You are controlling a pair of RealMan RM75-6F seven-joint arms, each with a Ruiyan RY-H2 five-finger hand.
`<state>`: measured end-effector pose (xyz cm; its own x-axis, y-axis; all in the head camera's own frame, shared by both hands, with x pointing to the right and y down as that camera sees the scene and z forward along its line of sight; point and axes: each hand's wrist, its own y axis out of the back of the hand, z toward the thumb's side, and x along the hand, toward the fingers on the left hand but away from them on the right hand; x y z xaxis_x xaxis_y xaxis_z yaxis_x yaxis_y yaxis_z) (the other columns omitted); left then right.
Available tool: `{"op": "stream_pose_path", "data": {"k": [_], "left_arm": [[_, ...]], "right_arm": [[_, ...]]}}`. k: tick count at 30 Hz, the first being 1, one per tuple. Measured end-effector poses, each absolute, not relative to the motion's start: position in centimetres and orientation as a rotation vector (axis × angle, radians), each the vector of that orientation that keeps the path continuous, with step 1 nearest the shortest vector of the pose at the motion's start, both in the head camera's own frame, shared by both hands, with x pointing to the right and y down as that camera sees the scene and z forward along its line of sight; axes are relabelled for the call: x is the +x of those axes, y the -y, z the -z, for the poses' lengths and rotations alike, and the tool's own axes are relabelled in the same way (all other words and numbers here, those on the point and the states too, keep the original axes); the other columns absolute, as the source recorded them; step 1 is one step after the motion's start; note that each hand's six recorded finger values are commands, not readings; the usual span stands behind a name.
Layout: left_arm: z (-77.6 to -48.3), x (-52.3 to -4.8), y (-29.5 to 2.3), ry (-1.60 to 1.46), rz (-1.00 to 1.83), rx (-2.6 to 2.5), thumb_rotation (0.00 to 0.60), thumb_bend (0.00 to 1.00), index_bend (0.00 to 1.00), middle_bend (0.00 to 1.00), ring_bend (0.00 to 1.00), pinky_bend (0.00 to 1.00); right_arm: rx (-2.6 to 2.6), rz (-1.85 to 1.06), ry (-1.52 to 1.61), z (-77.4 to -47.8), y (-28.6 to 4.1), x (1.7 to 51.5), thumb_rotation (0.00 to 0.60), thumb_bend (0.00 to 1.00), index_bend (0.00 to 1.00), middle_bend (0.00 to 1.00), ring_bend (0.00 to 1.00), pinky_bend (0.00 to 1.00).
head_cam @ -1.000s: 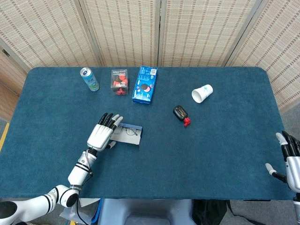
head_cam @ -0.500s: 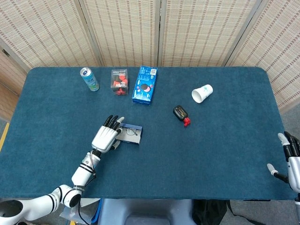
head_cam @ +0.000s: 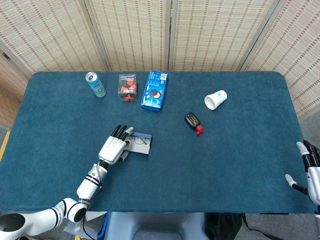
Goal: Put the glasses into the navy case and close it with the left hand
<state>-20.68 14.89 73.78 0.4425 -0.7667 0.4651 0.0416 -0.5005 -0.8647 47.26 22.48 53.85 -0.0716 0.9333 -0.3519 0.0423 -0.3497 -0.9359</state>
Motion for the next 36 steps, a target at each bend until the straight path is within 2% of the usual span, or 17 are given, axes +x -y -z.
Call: {"op": "stream_pose_path", "data": {"k": [4, 11, 27, 36], "left_arm": [[-73.7, -20.7, -15.1, -0.611, 1.143, -1.828, 0.600, 0.46, 0.61, 0.08, 0.00, 0.00], [-73.0, -22.4, -15.1, -0.578, 1.122, -1.836, 0.600, 0.46, 0.61, 0.08, 0.00, 0.00], [-69.7, -29.6, -17.2, -0.310, 1.155, -1.874, 0.600, 0.46, 0.59, 0.08, 0.00, 0.00], [-68.3, -30.2, -17.2, -0.293, 1.194, -1.883, 0.600, 0.45, 0.56, 0.08, 0.00, 0.00]], "right_arm": [[-1.456, -1.518, 1.096, -53.9, -22.5, 47.2, 0.600, 0.19, 0.00, 0.05, 0.08, 0.11], [-1.461, -1.511, 1.089, -53.9, -22.4, 46.8, 0.600, 0.19, 0.00, 0.05, 0.08, 0.11], [-1.483, -1.469, 1.061, -53.8, -22.4, 44.6, 0.600, 0.19, 0.00, 0.05, 0.08, 0.11], [-1.488, -1.466, 1.058, -53.8, -22.9, 44.2, 0.600, 0.19, 0.00, 0.05, 0.08, 0.11]]}}
